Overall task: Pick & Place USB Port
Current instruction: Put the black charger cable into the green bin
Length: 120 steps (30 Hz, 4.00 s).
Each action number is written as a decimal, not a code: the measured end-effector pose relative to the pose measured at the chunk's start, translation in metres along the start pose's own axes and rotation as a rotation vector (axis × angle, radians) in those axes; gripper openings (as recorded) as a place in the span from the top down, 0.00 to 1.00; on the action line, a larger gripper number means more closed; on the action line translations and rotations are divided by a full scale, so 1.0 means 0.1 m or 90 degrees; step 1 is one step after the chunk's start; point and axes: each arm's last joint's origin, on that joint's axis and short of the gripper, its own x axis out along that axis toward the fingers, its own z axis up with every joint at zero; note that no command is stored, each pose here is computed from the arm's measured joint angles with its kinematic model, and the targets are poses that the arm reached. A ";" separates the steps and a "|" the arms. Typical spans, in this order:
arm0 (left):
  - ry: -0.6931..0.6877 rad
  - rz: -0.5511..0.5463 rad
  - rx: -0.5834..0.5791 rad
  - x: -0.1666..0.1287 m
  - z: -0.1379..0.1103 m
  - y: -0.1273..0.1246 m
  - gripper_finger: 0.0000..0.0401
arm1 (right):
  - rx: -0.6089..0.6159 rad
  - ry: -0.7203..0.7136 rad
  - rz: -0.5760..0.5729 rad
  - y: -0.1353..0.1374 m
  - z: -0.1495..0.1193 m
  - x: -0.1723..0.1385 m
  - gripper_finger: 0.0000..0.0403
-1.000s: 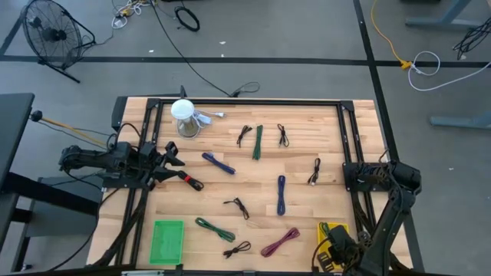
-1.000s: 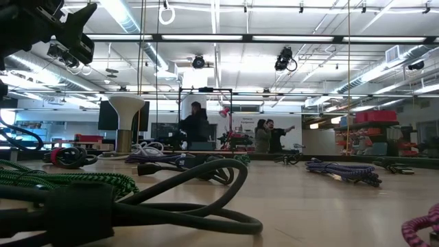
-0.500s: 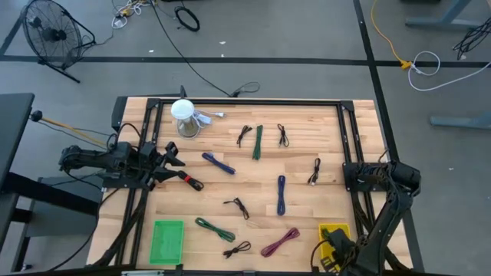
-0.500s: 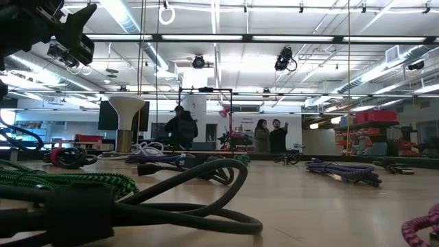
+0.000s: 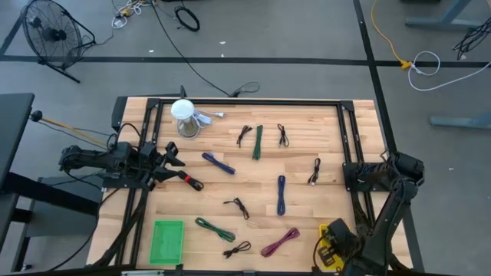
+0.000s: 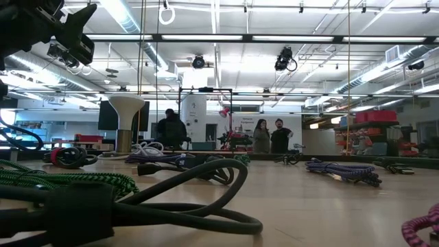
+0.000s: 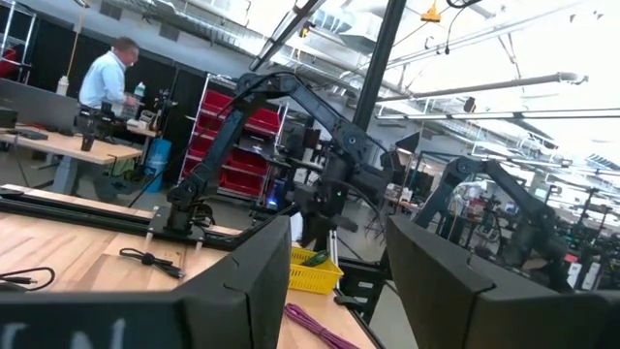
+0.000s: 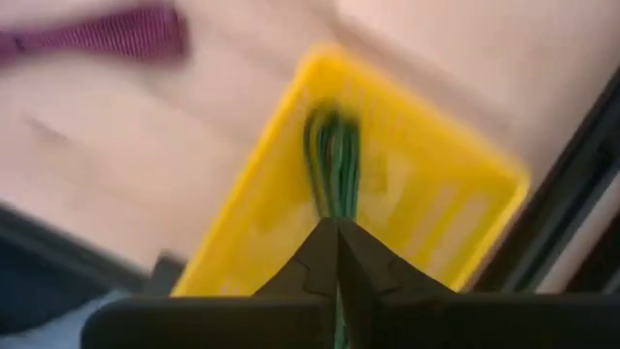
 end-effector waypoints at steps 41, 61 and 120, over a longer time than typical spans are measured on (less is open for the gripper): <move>0.026 0.023 -0.020 0.00 -0.05 0.02 0.56 | -0.048 0.016 -0.430 -0.29 2.23 0.93 0.52; 0.037 0.028 -0.034 0.00 -0.06 0.03 0.56 | 0.107 -0.057 -0.213 -0.57 2.17 1.26 0.52; 0.030 0.011 0.075 0.96 0.01 -0.29 0.56 | -0.350 -0.589 0.522 1.25 2.29 -0.42 0.99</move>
